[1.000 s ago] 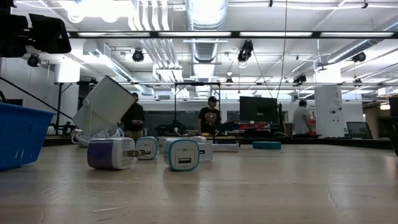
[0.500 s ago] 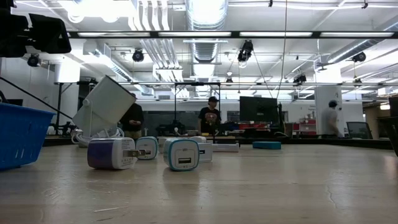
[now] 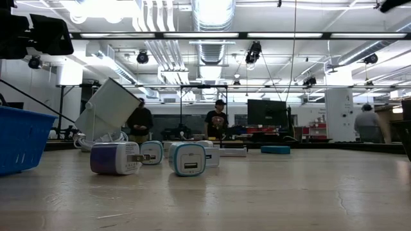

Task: Pick & Place Office items
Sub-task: Put the bottom light blue charger adapter into the black bin

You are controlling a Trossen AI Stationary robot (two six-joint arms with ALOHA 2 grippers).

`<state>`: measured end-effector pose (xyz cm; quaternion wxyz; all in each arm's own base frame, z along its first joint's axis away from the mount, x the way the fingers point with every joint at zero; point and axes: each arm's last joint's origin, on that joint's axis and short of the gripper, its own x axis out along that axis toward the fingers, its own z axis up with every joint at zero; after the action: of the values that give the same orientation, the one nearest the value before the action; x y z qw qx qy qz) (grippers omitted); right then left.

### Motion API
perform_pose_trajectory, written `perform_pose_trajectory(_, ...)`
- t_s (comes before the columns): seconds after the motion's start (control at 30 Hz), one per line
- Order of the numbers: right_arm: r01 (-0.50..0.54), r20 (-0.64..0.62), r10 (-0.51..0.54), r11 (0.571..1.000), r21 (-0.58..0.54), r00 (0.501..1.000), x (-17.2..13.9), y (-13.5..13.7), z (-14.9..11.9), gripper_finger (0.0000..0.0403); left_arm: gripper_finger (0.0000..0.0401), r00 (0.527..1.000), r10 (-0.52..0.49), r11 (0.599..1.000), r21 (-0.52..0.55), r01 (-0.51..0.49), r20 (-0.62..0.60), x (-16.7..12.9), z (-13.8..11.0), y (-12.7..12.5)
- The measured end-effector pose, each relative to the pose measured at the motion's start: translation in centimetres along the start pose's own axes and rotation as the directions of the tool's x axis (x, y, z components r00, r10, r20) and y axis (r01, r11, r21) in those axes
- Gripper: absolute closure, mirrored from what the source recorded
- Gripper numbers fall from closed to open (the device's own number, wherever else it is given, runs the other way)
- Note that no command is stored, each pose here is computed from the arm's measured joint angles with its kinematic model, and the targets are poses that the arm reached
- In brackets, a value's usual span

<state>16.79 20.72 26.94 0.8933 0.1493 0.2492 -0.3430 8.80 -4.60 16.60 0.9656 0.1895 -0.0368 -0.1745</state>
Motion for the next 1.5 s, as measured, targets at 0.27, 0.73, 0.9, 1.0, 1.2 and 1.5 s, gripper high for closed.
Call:
perform_pose_trajectory(0.27, 0.070, 0.210, -0.052, 0.995, -0.075, 0.976, 3.0, 0.8, 1.2, 0.0204, 0.0167, 1.000, 0.000, 1.000, 0.000, 0.000, 0.000, 0.0, 0.0, 0.0)
perform_pose_trajectory(0.73, 0.329, 0.259, -0.326, 0.944, 0.030, 0.909, 11.1, 0.9, 2.9, 0.0204, 0.0167, 1.000, -0.001, 1.000, 0.000, 0.001, 0.000, 0.0, 0.0, 0.0)
perform_pose_trajectory(0.9, 0.420, 0.249, -0.411, 0.907, 0.017, 0.877, 13.8, 0.6, 3.1, 0.0204, 0.0167, 1.000, -0.001, 1.000, 0.000, 0.001, 0.000, 0.0, 0.0, 0.0)
perform_pose_trajectory(1.0, 0.458, 0.243, -0.445, 0.889, 0.001, 0.862, 15.1, 0.5, 3.0, 0.0208, 0.0167, 1.000, 0.000, 1.000, 0.000, 0.000, 0.000, 0.0, 0.0, 0.0)
perform_pose_trajectory(1.2, 0.492, 0.242, -0.465, 0.869, -0.063, 0.852, 16.1, 0.4, 2.9, 0.0216, 0.0167, 1.000, 0.000, 1.000, 0.000, 0.000, 0.000, 0.0, 0.0, 0.0)
perform_pose_trajectory(1.5, 0.524, 0.282, -0.474, 0.840, -0.141, 0.834, 17.1, 0.1, 3.8, 0.0216, 0.0167, 1.000, 0.000, 1.000, 0.000, 0.000, 0.000, 0.0, 0.0, 0.0)
